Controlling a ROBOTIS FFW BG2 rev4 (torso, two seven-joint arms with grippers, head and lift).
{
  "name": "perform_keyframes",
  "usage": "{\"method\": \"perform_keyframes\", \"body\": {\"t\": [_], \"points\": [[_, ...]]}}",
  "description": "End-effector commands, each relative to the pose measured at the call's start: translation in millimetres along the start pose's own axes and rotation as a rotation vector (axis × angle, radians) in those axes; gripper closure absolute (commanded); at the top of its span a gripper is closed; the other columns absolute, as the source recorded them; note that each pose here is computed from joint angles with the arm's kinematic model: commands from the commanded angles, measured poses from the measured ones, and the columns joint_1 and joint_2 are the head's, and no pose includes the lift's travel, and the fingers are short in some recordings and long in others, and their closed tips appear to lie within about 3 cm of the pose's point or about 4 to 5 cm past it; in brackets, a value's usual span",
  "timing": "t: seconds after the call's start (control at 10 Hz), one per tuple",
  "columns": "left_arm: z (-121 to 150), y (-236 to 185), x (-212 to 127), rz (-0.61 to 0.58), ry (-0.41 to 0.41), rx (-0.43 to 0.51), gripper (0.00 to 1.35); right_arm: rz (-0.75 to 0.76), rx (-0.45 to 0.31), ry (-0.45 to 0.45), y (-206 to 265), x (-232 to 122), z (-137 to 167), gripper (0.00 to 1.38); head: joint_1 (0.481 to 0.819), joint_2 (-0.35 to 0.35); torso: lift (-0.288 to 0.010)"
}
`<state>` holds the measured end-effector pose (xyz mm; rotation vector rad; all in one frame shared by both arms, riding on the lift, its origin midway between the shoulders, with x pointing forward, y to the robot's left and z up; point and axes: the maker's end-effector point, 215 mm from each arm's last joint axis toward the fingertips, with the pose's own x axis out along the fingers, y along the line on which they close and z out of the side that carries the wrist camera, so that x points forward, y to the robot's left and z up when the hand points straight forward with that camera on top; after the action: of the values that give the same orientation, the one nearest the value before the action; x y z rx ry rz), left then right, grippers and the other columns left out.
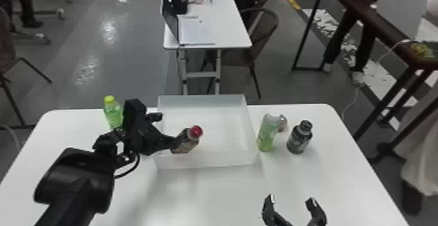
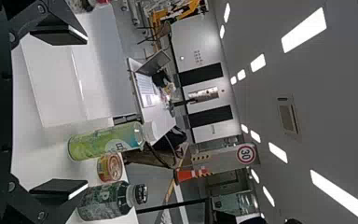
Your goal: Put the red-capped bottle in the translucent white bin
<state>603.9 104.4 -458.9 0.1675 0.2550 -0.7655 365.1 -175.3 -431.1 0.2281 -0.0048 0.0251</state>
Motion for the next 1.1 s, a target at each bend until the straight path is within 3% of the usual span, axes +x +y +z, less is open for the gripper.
{"method": "perform_keyframes", "body": {"t": [0.0, 0.2, 0.8, 1.0], "points": [[0, -3, -2, -0.007, -0.013, -0.013, 0.15, 0.001, 0.000, -0.001, 0, 0, 0, 0.20, 0.695, -0.081, 0.000], [6, -4, -20, 0.010, -0.035, -0.013, 0.15, 0.001, 0.000, -0.001, 0, 1, 0, 0.20, 0.695, -0.083, 0.000], [-2, 0, -150, 0.236, -0.092, -0.067, 0.16, 0.003, -0.003, -0.003, 1, 2, 1, 0.20, 0.695, 0.014, 0.000], [6, -16, -189, 0.317, -0.161, -0.069, 0.16, 0.002, -0.004, -0.002, 1, 1, 1, 0.20, 0.695, 0.042, 0.000]]}}
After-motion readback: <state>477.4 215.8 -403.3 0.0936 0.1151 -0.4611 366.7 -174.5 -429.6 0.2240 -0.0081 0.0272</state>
